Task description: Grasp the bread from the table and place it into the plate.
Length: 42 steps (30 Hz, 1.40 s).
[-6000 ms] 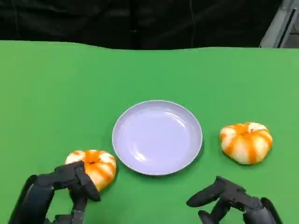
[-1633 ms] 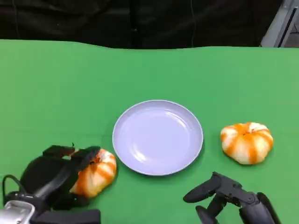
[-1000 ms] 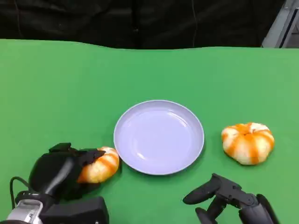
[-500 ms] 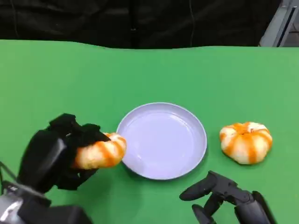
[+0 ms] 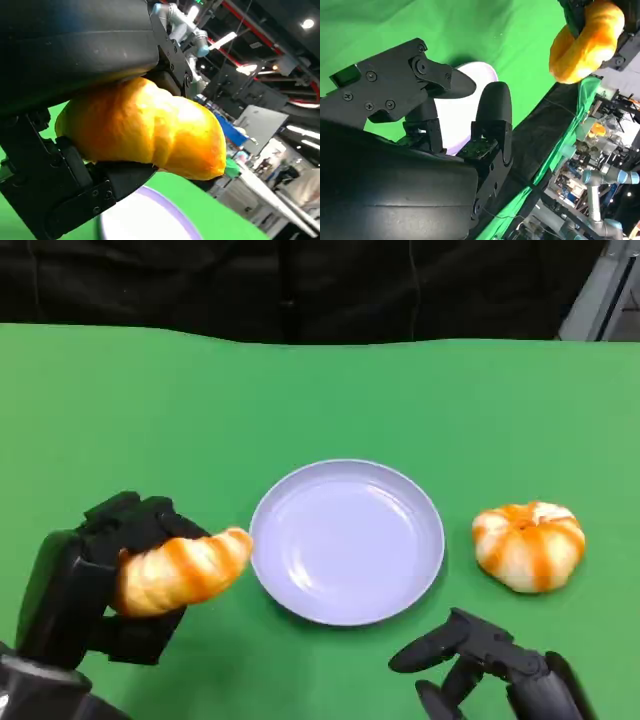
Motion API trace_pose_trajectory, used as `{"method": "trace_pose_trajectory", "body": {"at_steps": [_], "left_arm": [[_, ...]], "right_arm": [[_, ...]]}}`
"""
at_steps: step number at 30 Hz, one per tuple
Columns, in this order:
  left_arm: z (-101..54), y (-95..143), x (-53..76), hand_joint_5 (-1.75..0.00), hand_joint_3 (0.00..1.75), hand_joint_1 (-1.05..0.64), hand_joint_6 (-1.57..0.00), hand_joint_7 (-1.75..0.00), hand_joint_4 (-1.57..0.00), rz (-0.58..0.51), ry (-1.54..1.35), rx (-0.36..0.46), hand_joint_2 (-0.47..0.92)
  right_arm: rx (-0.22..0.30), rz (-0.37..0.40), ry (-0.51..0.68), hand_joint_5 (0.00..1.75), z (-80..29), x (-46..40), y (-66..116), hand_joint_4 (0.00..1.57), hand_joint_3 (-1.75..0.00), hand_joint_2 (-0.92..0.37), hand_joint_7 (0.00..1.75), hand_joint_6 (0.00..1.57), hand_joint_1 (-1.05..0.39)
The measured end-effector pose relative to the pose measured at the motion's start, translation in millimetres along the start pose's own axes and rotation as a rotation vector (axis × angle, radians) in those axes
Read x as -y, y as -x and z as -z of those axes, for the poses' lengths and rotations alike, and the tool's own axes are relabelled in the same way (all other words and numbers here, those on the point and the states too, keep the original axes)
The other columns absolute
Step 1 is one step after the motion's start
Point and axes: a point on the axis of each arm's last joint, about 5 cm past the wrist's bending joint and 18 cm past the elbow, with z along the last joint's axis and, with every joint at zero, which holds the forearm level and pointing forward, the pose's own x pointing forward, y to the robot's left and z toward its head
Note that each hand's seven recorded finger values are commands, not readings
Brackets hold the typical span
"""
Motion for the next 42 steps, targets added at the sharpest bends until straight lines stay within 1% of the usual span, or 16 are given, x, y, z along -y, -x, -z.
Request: {"method": "trace_pose_trajectory", "body": {"at_steps": [5, 11, 13, 17, 22, 27, 31, 33, 34, 35, 36, 37, 38, 40, 41, 42], "left_arm": [[-1.6, -2.6, 2.6, -1.69, 1.75, 0.0, -0.92, -1.38, -0.95, -0.005, 0.01, 0.004, 0.08], [-7.8, -23.8, 16.0, -1.74, 1.75, -0.03, -0.9, -1.39, -0.94, -0.015, 0.042, 0.034, 0.08], [-11.4, -32.9, 23.2, -1.74, 1.75, -0.03, -0.9, -1.39, -0.93, -0.015, 0.059, 0.046, 0.08], [-17.5, -43.2, 38.3, -1.75, 1.73, -0.05, -0.89, -1.39, -0.93, 0.027, 0.059, 0.062, 0.09], [-21.5, -45.0, 55.3, -1.75, 1.66, -0.07, -0.88, -1.37, -0.92, 0.104, 0.021, 0.034, 0.11], [-25.0, -49.7, 67.6, -1.75, 1.62, -0.08, -0.89, -1.34, -0.92, 0.151, 0.002, 0.042, 0.13], [-28.6, -53.7, 76.8, -1.74, 1.59, -0.08, -0.9, -1.31, -0.91, 0.187, -0.015, 0.043, 0.14], [-29.5, -55.0, 78.9, -1.7, 1.46, -0.08, -0.91, -1.19, -0.87, 0.194, -0.024, 0.042, 0.2], [-29.6, -56.0, 80.5, -1.61, 1.26, -0.1, -0.9, -1.07, -0.84, 0.202, -0.043, 0.034, 0.31], [-29.8, -56.8, 83.4, -1.55, 1.13, -0.11, -0.9, -0.99, -0.81, 0.218, -0.068, 0.019, 0.38], [-29.7, -56.7, 85.7, -1.44, 0.99, -0.13, -0.85, -0.89, -0.75, 0.232, -0.091, 0.006, 0.45], [-29.9, -56.6, 88.1, -1.24, 0.72, -0.17, -0.78, -0.67, -0.66, 0.246, -0.111, -0.008, 0.6], [-29.9, -57.1, 90.3, -1.15, 0.54, -0.19, -0.79, -0.54, -0.64, 0.264, -0.144, -0.023, 0.7], [-28.9, -57.6, 92.6, -1.07, 0.35, -0.2, -0.81, -0.4, -0.62, 0.292, -0.211, -0.057, 0.8], [-28.6, -57.6, 93.2, -1.06, 0.32, -0.21, -0.82, -0.38, -0.62, 0.298, -0.23, -0.07, 0.81], [-28.8, -57.7, 93.6, -0.85, 0.22, -0.28, -0.56, -0.22, -0.32, 0.301, -0.238, -0.078, 0.86]], "right_arm": [[0.016, -0.007, 0.0, 1.46, -2.5, -3.8, -3.2, 0.76, -0.87, -0.59, 0.98, 0.67, -0.12], [0.007, -0.003, -0.001, 1.46, -0.2, -6.4, -5.8, 0.78, -0.88, -0.59, 0.97, 0.69, -0.14], [0.006, 0.001, -0.001, 1.45, 0.7, -6.4, -5.5, 0.79, -0.88, -0.6, 0.97, 0.69, -0.14], [0.006, 0.001, 0.002, 1.44, 1.1, -5.6, -3.8, 0.78, -0.87, -0.6, 0.95, 0.7, -0.13], [-0.005, -0.002, -0.006, 1.43, 0.7, -3.7, 0.4, 0.77, -0.87, -0.6, 0.94, 0.7, -0.12], [-0.003, 0.002, -0.006, 1.44, -1.6, -0.1, 2.9, 0.75, -0.85, -0.61, 0.94, 0.7, -0.12], [-0.02, 0.015, -0.005, 1.45, -0.6, 3.2, 6.5, 0.75, -0.84, -0.62, 0.95, 0.69, -0.11], [-0.025, 0.02, -0.011, 1.47, -0.6, 4.3, 7.7, 0.74, -0.83, -0.63, 0.97, 0.68, -0.11], [-0.025, 0.02, -0.012, 1.48, -0.9, 5.1, 8.0, 0.73, -0.83, -0.63, 0.98, 0.68, -0.11], [-0.024, 0.02, -0.018, 1.49, -1.4, 6.2, 8.5, 0.73, -0.83, -0.64, 0.99, 0.68, -0.12], [-0.022, 0.022, -0.023, 1.49, -1.8, 6.9, 8.6, 0.73, -0.83, -0.64, 0.99, 0.67, -0.12], [-0.022, 0.021, -0.024, 1.49, -1.8, 7.3, 8.7, 0.73, -0.82, -0.64, 1.0, 0.67, -0.11], [-0.024, 0.019, -0.023, 1.5, -1.6, 7.7, 9.0, 0.73, -0.82, -0.64, 1.0, 0.67, -0.11], [-0.024, 0.013, -0.023, 1.5, -1.4, 8.0, 9.2, 0.73, -0.81, -0.64, 1.01, 0.66, -0.11], [-0.025, 0.012, -0.024, 1.5, -1.2, 8.2, 9.4, 0.73, -0.81, -0.65, 1.01, 0.66, -0.11], [-0.026, 0.012, -0.024, 1.5, -1.2, 8.3, 9.5, 0.73, -0.81, -0.65, 1.01, 0.66, -0.11]]}}
